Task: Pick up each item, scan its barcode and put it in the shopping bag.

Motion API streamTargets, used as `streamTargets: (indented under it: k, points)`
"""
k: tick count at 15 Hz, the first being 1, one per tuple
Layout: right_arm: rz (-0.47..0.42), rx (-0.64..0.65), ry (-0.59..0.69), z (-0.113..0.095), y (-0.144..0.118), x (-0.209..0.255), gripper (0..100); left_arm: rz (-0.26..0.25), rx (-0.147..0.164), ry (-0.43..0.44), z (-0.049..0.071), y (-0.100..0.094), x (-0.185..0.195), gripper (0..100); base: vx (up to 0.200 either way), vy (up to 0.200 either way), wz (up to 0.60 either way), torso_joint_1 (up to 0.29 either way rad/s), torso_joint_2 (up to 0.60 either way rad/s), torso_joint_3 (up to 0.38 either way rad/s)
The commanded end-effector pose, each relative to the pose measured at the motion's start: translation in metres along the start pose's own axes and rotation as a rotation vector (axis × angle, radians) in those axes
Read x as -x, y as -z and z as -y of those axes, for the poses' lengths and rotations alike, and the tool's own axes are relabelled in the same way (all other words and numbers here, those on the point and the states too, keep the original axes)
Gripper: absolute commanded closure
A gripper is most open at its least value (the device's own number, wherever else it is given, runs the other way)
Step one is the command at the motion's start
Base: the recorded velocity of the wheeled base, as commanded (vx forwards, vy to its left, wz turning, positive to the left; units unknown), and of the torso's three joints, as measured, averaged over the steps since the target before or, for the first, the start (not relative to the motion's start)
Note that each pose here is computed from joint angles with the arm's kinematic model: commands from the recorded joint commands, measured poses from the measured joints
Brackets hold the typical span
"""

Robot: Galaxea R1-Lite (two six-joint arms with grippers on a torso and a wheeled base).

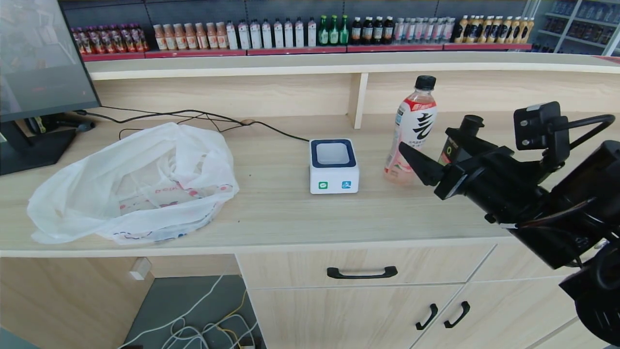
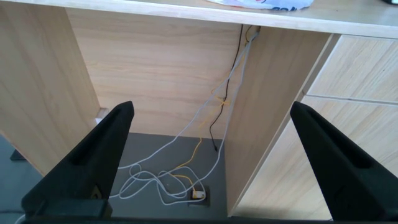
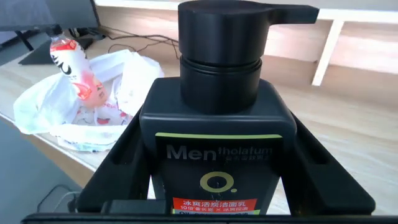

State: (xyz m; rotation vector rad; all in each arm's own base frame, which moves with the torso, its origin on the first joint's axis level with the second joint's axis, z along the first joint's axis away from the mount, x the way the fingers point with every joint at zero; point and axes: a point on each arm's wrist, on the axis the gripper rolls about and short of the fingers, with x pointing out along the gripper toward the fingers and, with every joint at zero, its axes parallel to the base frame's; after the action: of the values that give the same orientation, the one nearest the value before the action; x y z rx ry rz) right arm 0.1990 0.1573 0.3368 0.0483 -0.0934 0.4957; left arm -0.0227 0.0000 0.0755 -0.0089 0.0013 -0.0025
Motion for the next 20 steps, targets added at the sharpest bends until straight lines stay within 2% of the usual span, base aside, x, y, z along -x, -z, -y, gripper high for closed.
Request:
streamTargets:
  k: [1, 2, 3, 6, 9, 11, 15, 20]
  points:
    - [0.105, 0.016, -0.015, 0.006, -0.015, 0.040, 100, 0.000, 0.000, 0.001, 0.000, 0.000, 0.000, 0, 0.000, 0.000, 0.00, 0.000, 0.00, 0.000]
    - [0.197, 0.017, -0.057, -0.002, -0.015, 0.052, 100, 0.000, 0.000, 0.001, 0.000, 0.000, 0.000, 0, 0.000, 0.000, 0.00, 0.000, 0.00, 0.000]
    - [0.236, 0.008, -0.082, -0.005, -0.011, 0.060, 100, 0.000, 0.000, 0.001, 0.000, 0.000, 0.000, 0, 0.000, 0.000, 0.00, 0.000, 0.00, 0.000]
    - [0.289, -0.012, -0.105, -0.006, 0.009, 0.071, 100, 0.000, 0.000, 0.001, 0.000, 0.000, 0.000, 0, 0.000, 0.000, 0.00, 0.000, 0.00, 0.000]
    - [0.280, -0.006, -0.143, -0.006, 0.040, 0.075, 100, 0.000, 0.000, 0.001, 0.000, 0.000, 0.000, 0, 0.000, 0.000, 0.00, 0.000, 0.00, 0.000]
    - [0.258, -0.005, -0.174, -0.004, 0.070, 0.085, 100, 0.000, 0.003, -0.001, 0.000, 0.000, 0.000, 0, 0.000, 0.000, 0.00, 0.000, 0.00, 0.000]
    - [0.211, -0.018, -0.172, -0.001, 0.090, 0.095, 100, 0.000, 0.003, 0.001, 0.000, 0.000, 0.000, 0, 0.000, 0.000, 0.00, 0.000, 0.00, 0.000]
    - [0.156, -0.017, -0.154, 0.000, 0.101, 0.083, 100, 0.000, 0.002, -0.001, 0.000, 0.000, 0.000, 0, 0.000, 0.000, 0.00, 0.000, 0.00, 0.000]
